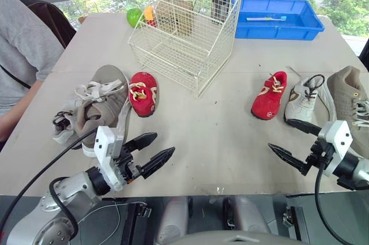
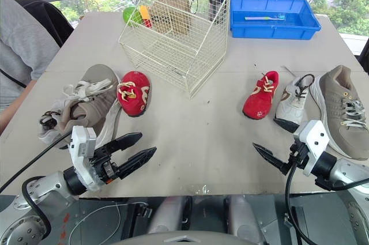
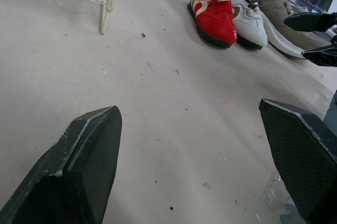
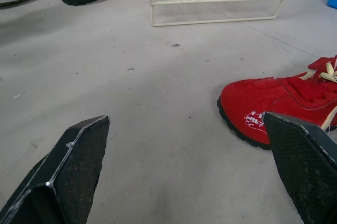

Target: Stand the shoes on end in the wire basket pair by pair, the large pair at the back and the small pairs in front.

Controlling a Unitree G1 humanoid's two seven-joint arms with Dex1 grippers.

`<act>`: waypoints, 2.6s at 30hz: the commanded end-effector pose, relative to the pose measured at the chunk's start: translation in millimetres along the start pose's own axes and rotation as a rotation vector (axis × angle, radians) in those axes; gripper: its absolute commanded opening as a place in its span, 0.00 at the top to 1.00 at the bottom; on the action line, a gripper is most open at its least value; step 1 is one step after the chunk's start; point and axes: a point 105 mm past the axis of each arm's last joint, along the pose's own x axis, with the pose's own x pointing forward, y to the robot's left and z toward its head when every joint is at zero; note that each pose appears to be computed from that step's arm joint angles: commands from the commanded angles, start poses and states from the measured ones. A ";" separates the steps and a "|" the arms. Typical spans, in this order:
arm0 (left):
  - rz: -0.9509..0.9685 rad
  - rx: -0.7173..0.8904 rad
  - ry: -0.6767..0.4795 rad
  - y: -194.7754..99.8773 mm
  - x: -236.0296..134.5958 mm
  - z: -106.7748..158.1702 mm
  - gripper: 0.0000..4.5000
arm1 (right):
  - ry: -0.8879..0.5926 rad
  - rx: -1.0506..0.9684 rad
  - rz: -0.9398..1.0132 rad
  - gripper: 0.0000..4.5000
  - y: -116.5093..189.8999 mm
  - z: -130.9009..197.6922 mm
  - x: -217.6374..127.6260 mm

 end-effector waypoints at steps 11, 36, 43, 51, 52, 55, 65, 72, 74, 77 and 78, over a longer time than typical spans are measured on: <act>0.018 0.144 -0.216 -10.7 -3.4 34.0 0.01 | -0.050 -0.104 0.175 0.00 19.5 88.4 76.6; 0.114 0.159 -0.232 0.9 -13.8 22.9 0.01 | 0.312 -0.217 0.322 0.00 38.2 163.6 275.8; 0.124 0.144 -0.233 -3.1 -13.7 19.9 0.00 | 0.405 -0.293 0.362 0.56 39.3 138.0 287.3; 0.126 0.134 -0.232 -4.3 -11.7 17.5 0.00 | 0.408 -0.404 0.378 0.99 29.8 135.8 284.0; 0.126 0.134 -0.231 -3.2 -11.0 17.3 0.00 | 0.405 -0.430 0.368 0.99 22.6 135.5 281.6; 0.124 0.133 -0.230 -1.2 -9.7 17.1 0.00 | 0.395 -0.498 0.331 0.99 -3.2 136.8 270.8; 0.116 0.139 -0.218 -0.3 -11.0 16.1 0.00 | 0.437 -0.502 0.348 0.99 -55.2 121.6 209.1; 0.114 0.148 -0.205 2.3 -13.2 18.7 0.00 | 0.460 -0.473 0.293 0.99 -74.9 110.0 176.1; 0.114 0.151 -0.200 3.8 -13.9 18.8 0.00 | 0.472 -0.462 0.244 0.99 -84.2 105.2 170.9; 0.110 0.154 -0.197 3.1 -14.0 19.7 0.00 | 0.471 -0.430 0.189 0.99 -92.4 101.4 169.8; 0.109 0.154 -0.198 2.8 -13.8 20.1 0.00 | 0.469 -0.424 0.183 0.99 -93.1 100.3 170.0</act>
